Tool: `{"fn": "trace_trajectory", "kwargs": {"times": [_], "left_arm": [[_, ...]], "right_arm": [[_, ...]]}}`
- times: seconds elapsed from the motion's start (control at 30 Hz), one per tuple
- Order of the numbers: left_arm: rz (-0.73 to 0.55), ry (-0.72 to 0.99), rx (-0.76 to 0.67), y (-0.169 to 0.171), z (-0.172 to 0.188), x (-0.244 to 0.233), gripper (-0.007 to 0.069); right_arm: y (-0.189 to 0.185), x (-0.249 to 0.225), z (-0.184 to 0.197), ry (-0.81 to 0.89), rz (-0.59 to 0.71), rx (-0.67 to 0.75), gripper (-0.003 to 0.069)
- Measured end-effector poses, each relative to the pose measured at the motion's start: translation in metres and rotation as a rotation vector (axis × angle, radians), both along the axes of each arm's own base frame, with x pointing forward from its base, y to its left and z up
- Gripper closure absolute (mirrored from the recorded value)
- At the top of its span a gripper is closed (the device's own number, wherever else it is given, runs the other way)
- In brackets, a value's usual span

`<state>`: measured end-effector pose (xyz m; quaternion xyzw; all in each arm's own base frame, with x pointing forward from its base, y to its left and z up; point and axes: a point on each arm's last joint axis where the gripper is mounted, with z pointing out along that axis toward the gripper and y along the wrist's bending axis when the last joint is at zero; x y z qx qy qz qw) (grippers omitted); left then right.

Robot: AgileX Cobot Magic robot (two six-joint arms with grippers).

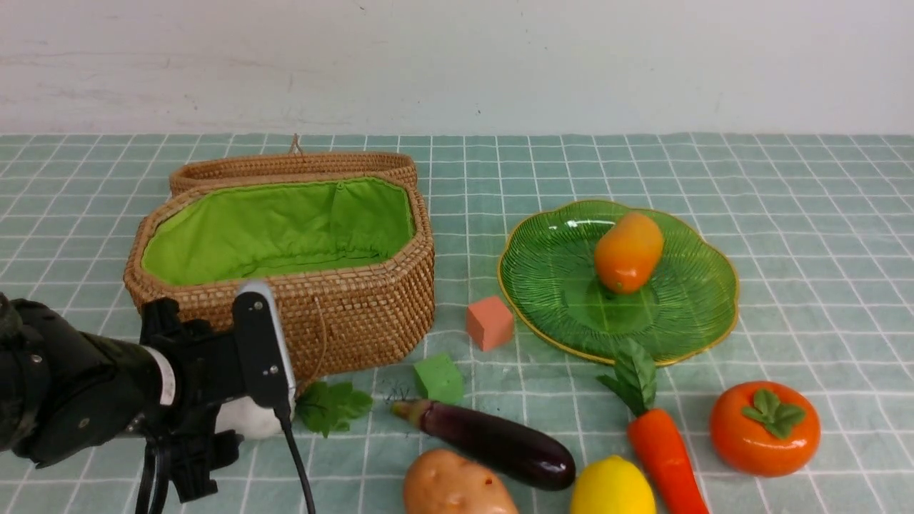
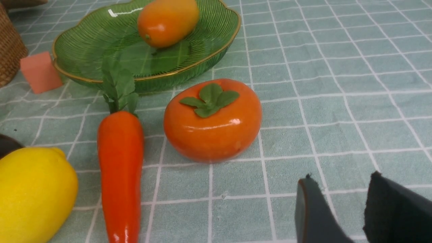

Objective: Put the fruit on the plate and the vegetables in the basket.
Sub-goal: Take a daikon with your left arm and place it on the basket on the left.

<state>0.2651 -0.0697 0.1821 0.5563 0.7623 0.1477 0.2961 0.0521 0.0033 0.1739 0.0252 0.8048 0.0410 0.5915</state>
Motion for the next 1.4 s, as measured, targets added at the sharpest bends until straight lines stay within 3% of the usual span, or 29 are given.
{"fn": "trace_trajectory", "kwargs": {"times": [0.37, 0.67, 1.03, 1.17, 1.4], "left_arm": [[-0.024, 0.055, 0.004, -0.005, -0.027, 0.008, 0.0047], [-0.023, 0.059, 0.008, -0.005, -0.027, 0.009, 0.0137], [0.059, 0.083, -0.016, 0.000, -0.010, -0.003, 0.0137], [0.067, 0.101, -0.068, -0.015, 0.005, -0.017, 0.0137], [-0.078, 0.254, -0.045, -0.064, 0.007, -0.060, 0.0137]], "right_arm": [[0.000, 0.000, 0.000, 0.000, 0.000, 0.000, 0.0419], [0.000, 0.000, 0.000, 0.000, 0.000, 0.000, 0.0419], [0.000, 0.000, 0.000, 0.000, 0.000, 0.000, 0.0419], [0.000, 0.000, 0.000, 0.000, 0.000, 0.000, 0.0419], [0.000, 0.000, 0.000, 0.000, 0.000, 0.000, 0.0419]]}}
